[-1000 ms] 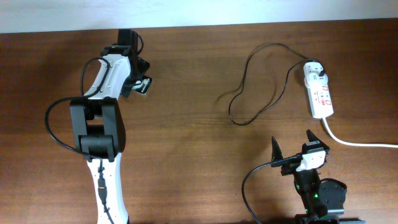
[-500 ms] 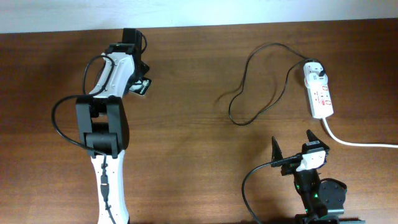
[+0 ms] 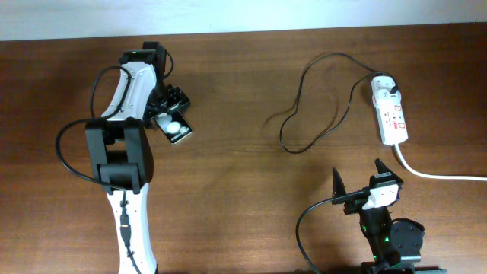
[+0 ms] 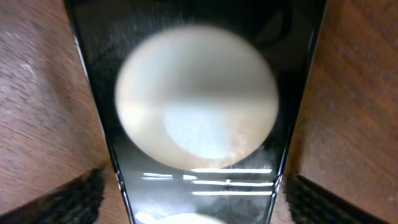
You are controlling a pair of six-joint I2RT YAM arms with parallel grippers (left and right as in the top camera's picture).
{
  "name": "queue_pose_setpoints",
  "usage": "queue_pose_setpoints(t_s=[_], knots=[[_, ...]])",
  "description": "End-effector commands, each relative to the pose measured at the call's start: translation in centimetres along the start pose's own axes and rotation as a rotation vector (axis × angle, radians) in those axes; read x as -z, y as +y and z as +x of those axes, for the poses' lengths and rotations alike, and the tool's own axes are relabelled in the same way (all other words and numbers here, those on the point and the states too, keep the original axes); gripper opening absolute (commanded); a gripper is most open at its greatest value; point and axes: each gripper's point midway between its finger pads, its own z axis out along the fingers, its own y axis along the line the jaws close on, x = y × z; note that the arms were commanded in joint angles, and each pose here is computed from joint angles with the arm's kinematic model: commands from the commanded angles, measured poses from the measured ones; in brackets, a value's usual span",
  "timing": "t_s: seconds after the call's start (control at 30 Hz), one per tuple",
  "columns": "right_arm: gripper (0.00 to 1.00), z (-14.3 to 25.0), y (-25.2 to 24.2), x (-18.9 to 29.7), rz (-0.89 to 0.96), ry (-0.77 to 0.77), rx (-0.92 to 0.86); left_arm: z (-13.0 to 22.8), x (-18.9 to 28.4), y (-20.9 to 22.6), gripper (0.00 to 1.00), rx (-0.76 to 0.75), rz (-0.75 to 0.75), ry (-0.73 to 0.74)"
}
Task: Plug charger to phone and switch on socket
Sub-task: 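Reach the left gripper to the black phone and grasp it, then lift the phone with the left gripper and turn it toward center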
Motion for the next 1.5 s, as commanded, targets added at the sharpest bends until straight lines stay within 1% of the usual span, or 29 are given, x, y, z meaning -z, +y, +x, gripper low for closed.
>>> queue_pose_setpoints(t_s=[0.0,0.07,0.27,0.4,0.53,0.57,0.6,0.63,0.67,0.7,0.77,0.8,0.87,0.93,1.07,1.17,1.2,1.27,1.37,1.4,1.47], knots=[[0.99,0.2,0.4,0.0,-0.018,0.003,0.006,4.4,-8.6,2.4,0.99,-0.040,-0.138,0.215],[0.99,0.2,0.4,0.0,-0.018,0.003,0.006,4.0,-8.6,3.0,0.99,-0.044,-0.170,0.192],[0.99,0.2,0.4,0.0,-0.019,0.003,0.006,2.6,-9.0,2.2,0.99,-0.025,-0.139,0.130],[0.99,0.2,0.4,0.0,-0.018,0.003,0.006,1.6,-8.8,3.4,0.99,-0.005,-0.211,0.075],[0.99,0.2,0.4,0.0,-0.018,0.003,0.006,1.9,-8.8,3.6,1.00,0.039,-0.221,0.082],[0.99,0.2,0.4,0.0,-0.018,0.003,0.006,2.0,-8.7,3.6,0.98,0.039,-0.223,0.085],[0.99,0.2,0.4,0.0,-0.018,0.003,0.006,2.2,-8.7,3.6,0.93,0.039,-0.220,0.093],[0.99,0.2,0.4,0.0,-0.019,0.003,0.006,2.2,-8.8,3.5,0.86,0.040,-0.214,0.099],[0.99,0.2,0.4,0.0,-0.019,0.003,0.006,2.3,-8.8,3.5,0.84,0.040,-0.215,0.099],[0.99,0.2,0.4,0.0,-0.018,0.003,0.006,2.2,-8.8,3.5,0.78,0.040,-0.214,0.099],[0.99,0.2,0.4,0.0,-0.018,0.003,0.006,2.3,-8.7,3.5,0.72,0.039,-0.216,0.101],[0.99,0.2,0.4,0.0,-0.018,0.003,0.006,2.3,-8.7,3.5,0.69,0.039,-0.218,0.102],[0.99,0.2,0.4,0.0,-0.018,0.003,0.006,2.5,-8.6,3.7,0.70,0.038,-0.223,0.110],[0.99,0.2,0.4,0.0,-0.019,0.003,0.006,2.5,-7.4,3.7,0.68,0.037,-0.232,0.121],[0.99,0.2,0.4,0.0,-0.019,0.003,0.006,1.1,-1.3,2.6,0.65,0.038,-0.212,0.092],[0.99,0.2,0.4,0.0,-0.018,0.003,0.006,0.3,4.5,2.0,0.63,0.038,-0.177,0.040],[0.99,0.2,0.4,0.0,-0.019,0.003,0.006,-0.3,7.1,0.9,0.59,-0.023,-0.110,-0.016],[0.99,0.2,0.4,0.0,-0.018,0.003,0.006,0.0,10.6,0.4,0.58,-0.034,-0.065,-0.082],[0.99,0.2,0.4,0.0,-0.019,0.003,0.006,1.0,16.5,0.0,0.58,-0.107,0.006,-0.190],[0.99,0.2,0.4,0.0,-0.018,0.003,0.006,1.9,20.0,0.0,0.58,-0.127,0.051,-0.257],[0.99,0.2,0.4,0.0,-0.019,0.003,0.006,3.6,24.8,0.2,0.58,-0.166,0.113,-0.349]])
